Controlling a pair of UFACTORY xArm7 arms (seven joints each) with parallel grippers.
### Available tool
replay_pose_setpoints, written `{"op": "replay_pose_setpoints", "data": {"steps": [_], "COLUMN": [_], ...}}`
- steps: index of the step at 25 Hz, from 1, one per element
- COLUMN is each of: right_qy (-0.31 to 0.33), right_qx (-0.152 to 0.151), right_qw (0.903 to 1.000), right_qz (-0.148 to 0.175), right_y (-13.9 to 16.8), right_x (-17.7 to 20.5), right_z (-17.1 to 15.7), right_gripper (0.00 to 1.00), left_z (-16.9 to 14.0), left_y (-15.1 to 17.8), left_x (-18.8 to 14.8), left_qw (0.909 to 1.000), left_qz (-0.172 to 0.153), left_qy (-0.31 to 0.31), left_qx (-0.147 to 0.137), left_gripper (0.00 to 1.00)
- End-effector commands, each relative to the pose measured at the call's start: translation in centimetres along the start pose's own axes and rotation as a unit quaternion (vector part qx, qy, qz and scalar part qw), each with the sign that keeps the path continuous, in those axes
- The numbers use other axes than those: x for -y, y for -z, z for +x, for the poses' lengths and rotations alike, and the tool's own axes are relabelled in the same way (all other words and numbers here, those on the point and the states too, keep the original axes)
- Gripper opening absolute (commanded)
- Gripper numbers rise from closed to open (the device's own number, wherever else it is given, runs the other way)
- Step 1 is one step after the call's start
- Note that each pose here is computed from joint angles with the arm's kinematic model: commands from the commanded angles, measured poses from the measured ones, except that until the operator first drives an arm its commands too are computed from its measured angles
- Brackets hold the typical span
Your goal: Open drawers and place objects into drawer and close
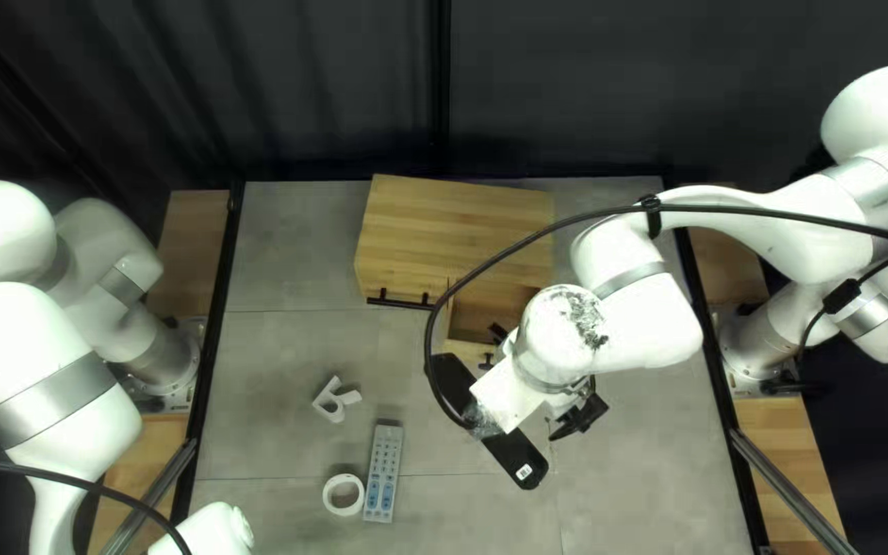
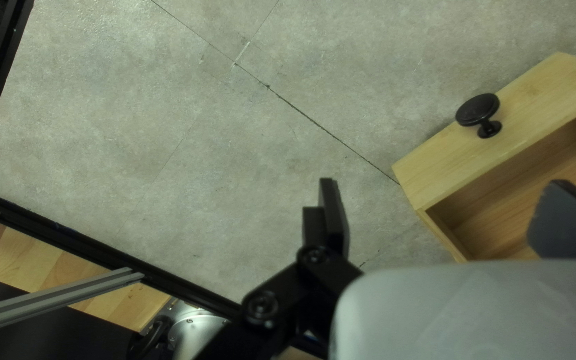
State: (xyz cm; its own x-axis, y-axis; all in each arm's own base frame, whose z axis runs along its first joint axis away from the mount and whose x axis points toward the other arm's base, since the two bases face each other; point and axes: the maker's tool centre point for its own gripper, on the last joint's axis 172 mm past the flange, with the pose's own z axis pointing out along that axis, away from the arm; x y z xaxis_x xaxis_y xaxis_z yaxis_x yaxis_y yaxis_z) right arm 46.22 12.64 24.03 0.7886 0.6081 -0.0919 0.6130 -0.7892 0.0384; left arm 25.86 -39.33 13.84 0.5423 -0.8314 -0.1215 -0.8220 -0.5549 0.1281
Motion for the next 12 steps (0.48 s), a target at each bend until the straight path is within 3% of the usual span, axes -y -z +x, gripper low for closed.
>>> {"op": "replay_pose_setpoints", "data": {"steps": [1, 4, 12], "right_qy": [0.0, 0.0, 0.121], "right_qx": [0.0, 0.0, -0.015], "right_qw": [1.0, 1.0, 0.9913], "right_qz": [0.0, 0.0, -0.049], "right_y": [0.0, 0.0, -0.8], "right_x": [0.0, 0.0, 0.8], "right_z": [0.0, 0.0, 3.1], "right_gripper": [1.0, 1.0, 1.0], "left_z": [0.0, 0.0, 0.0], "left_y": [0.0, 0.0, 0.0], "left_x": [0.0, 0.0, 0.0], "left_qw": [1.0, 1.0, 1.0], "left_qz": [0.0, 0.0, 0.0], "left_qy": [0.0, 0.0, 0.0], "left_qx": [0.0, 0.0, 0.0], "left_gripper": [1.0, 1.0, 1.0]}}
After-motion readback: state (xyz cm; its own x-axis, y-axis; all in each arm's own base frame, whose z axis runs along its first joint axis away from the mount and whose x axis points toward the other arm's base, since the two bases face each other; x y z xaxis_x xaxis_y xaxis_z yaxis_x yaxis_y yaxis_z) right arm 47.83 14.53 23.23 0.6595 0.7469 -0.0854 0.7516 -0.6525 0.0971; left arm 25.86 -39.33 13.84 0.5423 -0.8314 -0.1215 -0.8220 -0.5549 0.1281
